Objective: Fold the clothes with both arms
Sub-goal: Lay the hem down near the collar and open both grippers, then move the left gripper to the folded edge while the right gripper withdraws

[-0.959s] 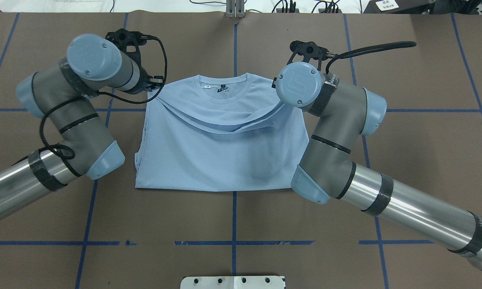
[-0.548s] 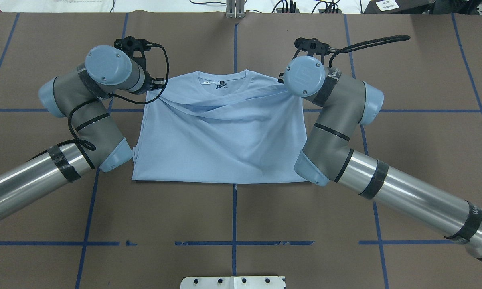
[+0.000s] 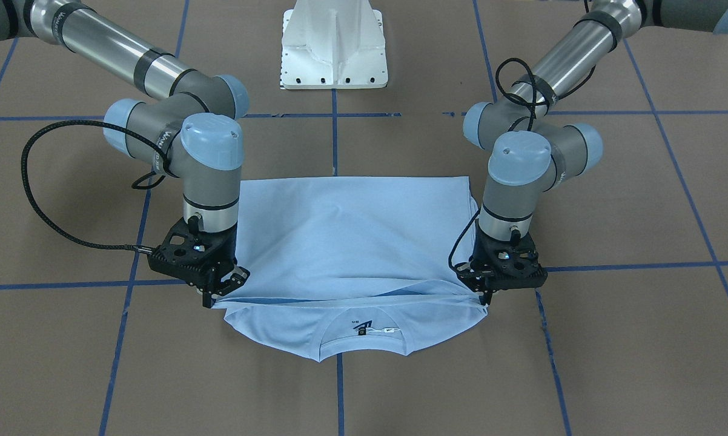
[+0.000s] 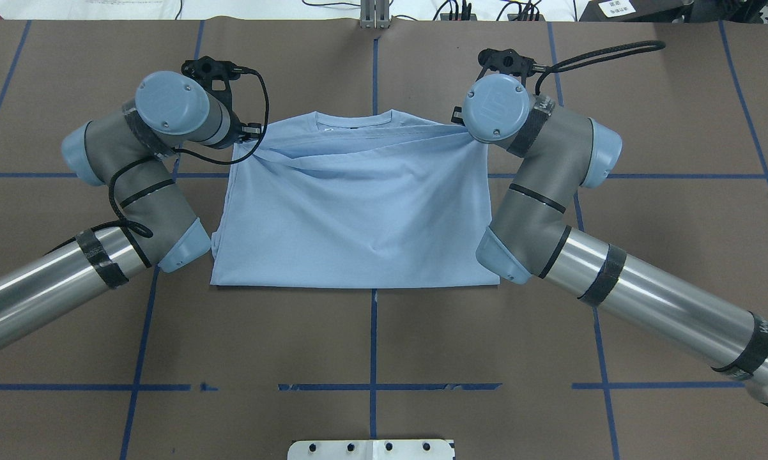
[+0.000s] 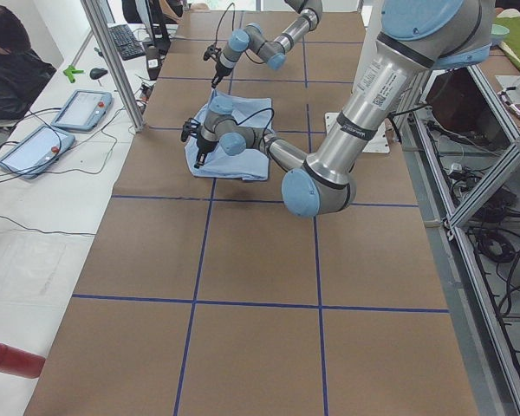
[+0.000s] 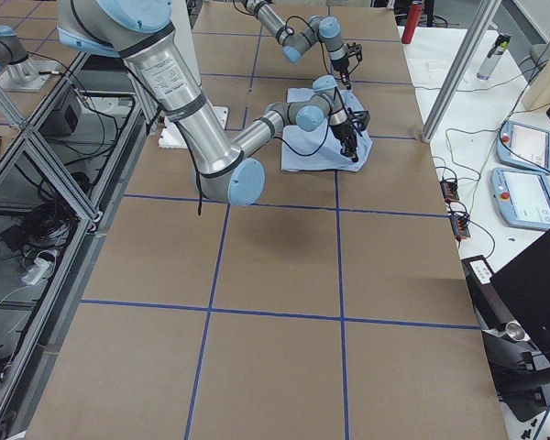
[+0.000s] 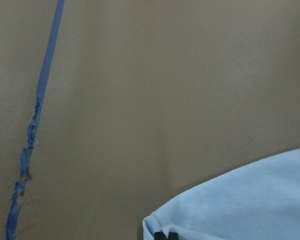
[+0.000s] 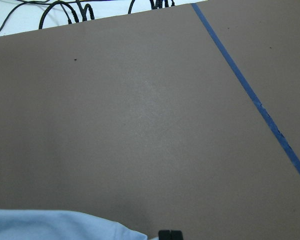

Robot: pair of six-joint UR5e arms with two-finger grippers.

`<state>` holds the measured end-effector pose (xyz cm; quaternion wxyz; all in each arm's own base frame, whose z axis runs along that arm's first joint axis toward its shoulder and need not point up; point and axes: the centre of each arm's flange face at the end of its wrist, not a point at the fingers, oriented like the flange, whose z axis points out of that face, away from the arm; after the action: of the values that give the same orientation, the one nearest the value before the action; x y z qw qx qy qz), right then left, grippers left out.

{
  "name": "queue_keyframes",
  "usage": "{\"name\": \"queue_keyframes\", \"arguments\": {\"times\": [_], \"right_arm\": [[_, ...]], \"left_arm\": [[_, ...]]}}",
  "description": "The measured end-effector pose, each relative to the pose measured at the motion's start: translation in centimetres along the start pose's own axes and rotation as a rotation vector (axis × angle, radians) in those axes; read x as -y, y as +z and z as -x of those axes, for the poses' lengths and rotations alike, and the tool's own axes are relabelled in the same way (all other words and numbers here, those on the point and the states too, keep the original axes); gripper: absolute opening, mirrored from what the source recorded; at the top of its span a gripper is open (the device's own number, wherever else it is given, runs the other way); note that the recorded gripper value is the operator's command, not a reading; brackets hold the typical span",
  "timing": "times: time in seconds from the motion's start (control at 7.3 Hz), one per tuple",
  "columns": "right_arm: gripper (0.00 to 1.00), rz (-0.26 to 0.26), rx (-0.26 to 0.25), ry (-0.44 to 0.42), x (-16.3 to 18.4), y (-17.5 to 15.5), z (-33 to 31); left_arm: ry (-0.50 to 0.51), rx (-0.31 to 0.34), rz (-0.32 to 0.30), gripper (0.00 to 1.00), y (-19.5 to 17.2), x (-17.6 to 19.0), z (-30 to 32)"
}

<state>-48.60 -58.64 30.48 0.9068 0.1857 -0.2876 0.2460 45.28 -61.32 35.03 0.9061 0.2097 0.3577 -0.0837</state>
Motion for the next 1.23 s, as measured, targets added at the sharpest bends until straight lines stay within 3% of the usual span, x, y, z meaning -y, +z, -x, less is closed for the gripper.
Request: {"name": "queue_keyframes", "arguments": {"times": [0.27,0.41,0.55,0.96,1.23], "right_arm": [[0.0,0.004,-0.016,-0.005,-0.2,0.9,-0.2],[0.99,0.006,-0.019,-0.007,-0.3,1.1,-0.1],[1.0,0.008,-0.021,-0.009,-0.5,1.2,-0.1],[1.0,0.016,0.007,-0.076,-0.3,0.0,0.6],[1.0,0.089,0.08,-0.156,1.5,-2.5,-0.6]], "left_arm": [[0.004,0.005,-0.011,0.0,-0.3,1.1,0.8],[0.004,0.007,-0.012,0.56,-0.4,1.3,1.0],[0.005,0.007,-0.013,1.0,-0.3,1.2,1.1],[0.016,-0.018,-0.028,1.0,-2.0,0.8,1.5],[0.063,-0.081,-0.033,1.0,-6.0,-2.2,3.7]]}}
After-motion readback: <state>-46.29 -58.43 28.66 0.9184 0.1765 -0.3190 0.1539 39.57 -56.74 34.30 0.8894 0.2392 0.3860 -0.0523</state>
